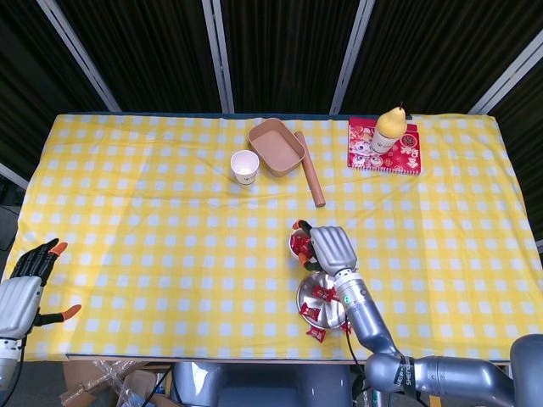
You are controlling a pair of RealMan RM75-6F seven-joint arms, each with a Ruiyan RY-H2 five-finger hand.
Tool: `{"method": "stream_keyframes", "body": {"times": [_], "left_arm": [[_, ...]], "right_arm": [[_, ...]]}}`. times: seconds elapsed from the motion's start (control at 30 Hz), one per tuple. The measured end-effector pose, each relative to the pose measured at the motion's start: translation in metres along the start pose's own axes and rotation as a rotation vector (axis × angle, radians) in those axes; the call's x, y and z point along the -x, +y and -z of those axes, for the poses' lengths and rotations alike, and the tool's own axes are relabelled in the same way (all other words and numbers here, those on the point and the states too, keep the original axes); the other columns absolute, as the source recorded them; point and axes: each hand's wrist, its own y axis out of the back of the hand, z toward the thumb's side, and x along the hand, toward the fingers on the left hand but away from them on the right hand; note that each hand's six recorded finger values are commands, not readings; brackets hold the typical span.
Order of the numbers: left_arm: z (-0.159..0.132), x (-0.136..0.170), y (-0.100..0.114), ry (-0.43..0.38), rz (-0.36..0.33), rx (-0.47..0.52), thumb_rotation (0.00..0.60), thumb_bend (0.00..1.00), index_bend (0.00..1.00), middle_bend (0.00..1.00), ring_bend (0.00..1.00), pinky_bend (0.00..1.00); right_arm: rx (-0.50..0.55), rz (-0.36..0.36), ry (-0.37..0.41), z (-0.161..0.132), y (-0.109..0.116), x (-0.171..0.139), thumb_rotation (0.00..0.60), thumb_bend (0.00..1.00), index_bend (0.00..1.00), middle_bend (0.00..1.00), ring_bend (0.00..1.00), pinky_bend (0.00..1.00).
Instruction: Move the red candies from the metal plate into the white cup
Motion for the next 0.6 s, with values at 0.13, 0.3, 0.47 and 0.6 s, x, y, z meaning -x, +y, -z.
{"method": "stream_keyframes", "body": {"times": [0.13, 0.3, 0.47, 0.6], "left_arm": [[0.0, 0.001, 0.0, -0.001, -0.003, -0.004, 0.6, 0.0, 0.0, 0.0, 0.0, 0.0], [0.0, 0.001, 0.0, -0.002, -0.005, -0.005, 0.6, 0.0, 0.0, 0.0, 0.0, 0.0], [0.001, 0.001, 0.001, 0.001, -0.005, -0.003, 0.6, 0.0, 0.0, 0.0, 0.0, 0.0], [0.001, 0.001, 0.001, 0.002, -0.005, -0.002, 0.6, 0.0, 0.0, 0.0, 0.0, 0.0]], "right_arm": [[0.01, 0.003, -0.008, 0.0, -0.002, 0.002, 0.6, 0.43, 0.28, 0.89, 0.99, 0.98], [0.009, 0.012, -0.004, -0.003, -0.005, 0.004, 0.6, 0.43, 0.27, 0.89, 0.99, 0.98], [0.01, 0.022, 0.018, -0.009, -0.002, -0.002, 0.6, 0.43, 0.27, 0.89, 0.99, 0.98], [0.006, 0.021, 0.05, -0.014, 0.002, -0.016, 0.6, 0.43, 0.27, 0.89, 0.99, 0.98]]}}
